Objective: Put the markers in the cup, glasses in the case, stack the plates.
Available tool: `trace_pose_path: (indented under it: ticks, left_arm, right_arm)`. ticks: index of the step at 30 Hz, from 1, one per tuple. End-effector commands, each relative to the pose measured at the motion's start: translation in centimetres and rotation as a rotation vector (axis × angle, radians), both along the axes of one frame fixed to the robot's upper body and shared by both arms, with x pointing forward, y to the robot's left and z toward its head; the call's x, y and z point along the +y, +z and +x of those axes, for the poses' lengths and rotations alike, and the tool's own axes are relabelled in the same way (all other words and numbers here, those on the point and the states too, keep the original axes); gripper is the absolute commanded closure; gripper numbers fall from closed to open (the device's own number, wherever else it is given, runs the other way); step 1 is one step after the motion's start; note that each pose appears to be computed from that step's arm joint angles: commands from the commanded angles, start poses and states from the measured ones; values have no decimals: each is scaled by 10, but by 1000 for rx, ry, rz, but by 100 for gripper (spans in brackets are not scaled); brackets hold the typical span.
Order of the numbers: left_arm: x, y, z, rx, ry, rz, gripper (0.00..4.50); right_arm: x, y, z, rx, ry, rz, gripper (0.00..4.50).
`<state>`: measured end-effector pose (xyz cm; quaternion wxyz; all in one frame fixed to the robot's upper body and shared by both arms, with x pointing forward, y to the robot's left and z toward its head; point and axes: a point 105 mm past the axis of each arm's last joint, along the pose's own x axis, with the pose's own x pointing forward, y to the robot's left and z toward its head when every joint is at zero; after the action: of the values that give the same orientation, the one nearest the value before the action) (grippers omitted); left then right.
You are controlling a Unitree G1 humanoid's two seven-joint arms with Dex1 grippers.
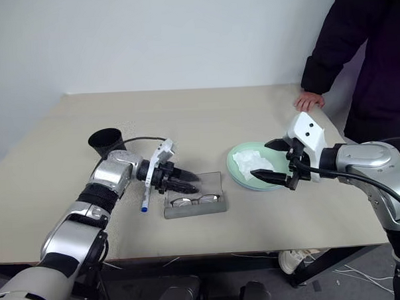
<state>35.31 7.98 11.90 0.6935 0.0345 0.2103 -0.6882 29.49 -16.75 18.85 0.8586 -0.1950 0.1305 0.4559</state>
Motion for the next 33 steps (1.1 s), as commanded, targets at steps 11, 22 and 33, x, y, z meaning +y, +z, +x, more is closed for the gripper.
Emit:
trace_pose_path:
  ticks: [11,22,33]
  left_arm:
    - [12,-5,54,-246,334,132,441]
    - [9,-16,21,-215,69,187,441]
    - [16,-26,-16,-229,-104,257,441]
  right_arm:
    - [6,15,1,-65,23,3,0]
    - [6,15,-1,-65,29,-2,0]
    - [10,15,-2,-66,38,1,0]
